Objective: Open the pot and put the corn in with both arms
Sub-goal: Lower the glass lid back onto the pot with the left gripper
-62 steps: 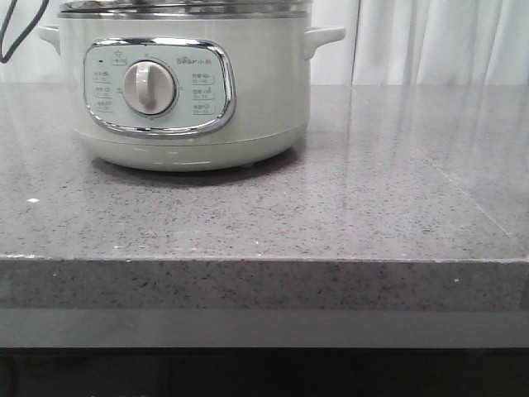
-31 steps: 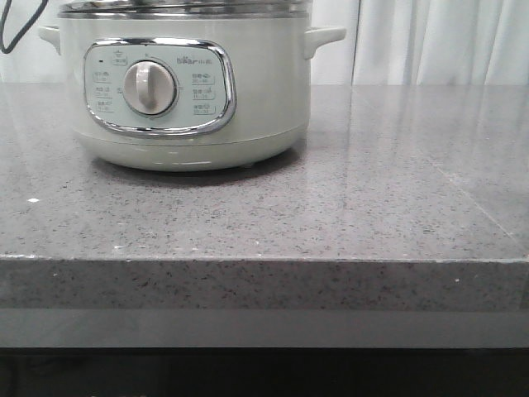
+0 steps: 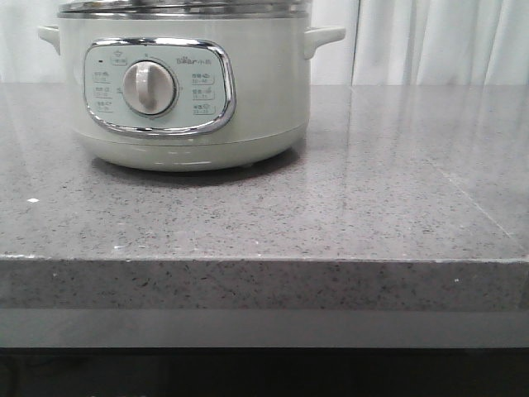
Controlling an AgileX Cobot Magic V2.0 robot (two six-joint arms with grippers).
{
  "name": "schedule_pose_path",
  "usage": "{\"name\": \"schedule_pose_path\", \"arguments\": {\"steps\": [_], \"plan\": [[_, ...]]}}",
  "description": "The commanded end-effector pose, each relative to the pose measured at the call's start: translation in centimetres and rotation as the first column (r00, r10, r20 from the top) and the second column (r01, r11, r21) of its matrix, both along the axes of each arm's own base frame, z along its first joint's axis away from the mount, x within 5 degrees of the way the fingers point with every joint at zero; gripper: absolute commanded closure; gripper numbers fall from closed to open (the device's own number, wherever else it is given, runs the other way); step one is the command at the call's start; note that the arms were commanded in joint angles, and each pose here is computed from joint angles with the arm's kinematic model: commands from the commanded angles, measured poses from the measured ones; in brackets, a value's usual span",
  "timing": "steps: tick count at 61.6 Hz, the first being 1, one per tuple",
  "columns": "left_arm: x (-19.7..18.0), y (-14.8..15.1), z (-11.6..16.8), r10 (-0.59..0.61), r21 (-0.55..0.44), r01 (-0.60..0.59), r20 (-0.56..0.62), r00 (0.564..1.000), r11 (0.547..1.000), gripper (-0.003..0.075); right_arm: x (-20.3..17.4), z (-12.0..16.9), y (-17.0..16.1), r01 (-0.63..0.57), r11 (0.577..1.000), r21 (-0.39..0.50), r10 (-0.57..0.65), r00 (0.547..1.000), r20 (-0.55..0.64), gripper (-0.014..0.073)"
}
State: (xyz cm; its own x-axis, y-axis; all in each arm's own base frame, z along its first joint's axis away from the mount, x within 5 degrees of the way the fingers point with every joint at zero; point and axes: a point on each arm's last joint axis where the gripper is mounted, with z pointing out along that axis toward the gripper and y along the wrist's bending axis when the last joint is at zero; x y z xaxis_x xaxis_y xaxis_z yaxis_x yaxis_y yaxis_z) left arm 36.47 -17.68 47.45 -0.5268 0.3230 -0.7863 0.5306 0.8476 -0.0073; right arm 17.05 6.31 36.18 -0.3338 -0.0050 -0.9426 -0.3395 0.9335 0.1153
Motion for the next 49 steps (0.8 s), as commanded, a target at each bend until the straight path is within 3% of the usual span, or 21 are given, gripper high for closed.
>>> {"name": "schedule_pose_path", "arguments": {"steps": [1,7,26,49], "plan": [[-2.1,0.6,3.0,-0.005,-0.052,0.010,0.081,0.997,0.999,0.0629,0.0,1.8,-0.3,0.020,0.999,0.027,-0.023,0.993,0.117,0.0715],[-2.1,0.6,2.9,-0.006,-0.051,0.010,0.079,0.997,0.999,0.0741,0.0,1.8,-0.3,0.020,0.999,0.027,-0.023,0.993,0.117,0.0715],[-2.4,1.0,3.3,0.005,-0.045,-0.001,0.094,0.996,0.999,0.0741,0.0,1.9,-0.3,0.021,0.999,0.031,-0.025,0.992,0.126,0.0715],[-5.8,6.3,6.6,0.121,-0.070,-0.111,0.149,0.981,0.991,0.0741,-2.3,1.3,-2.8,0.125,0.991,0.048,-0.132,0.975,0.179,0.0715]]}}
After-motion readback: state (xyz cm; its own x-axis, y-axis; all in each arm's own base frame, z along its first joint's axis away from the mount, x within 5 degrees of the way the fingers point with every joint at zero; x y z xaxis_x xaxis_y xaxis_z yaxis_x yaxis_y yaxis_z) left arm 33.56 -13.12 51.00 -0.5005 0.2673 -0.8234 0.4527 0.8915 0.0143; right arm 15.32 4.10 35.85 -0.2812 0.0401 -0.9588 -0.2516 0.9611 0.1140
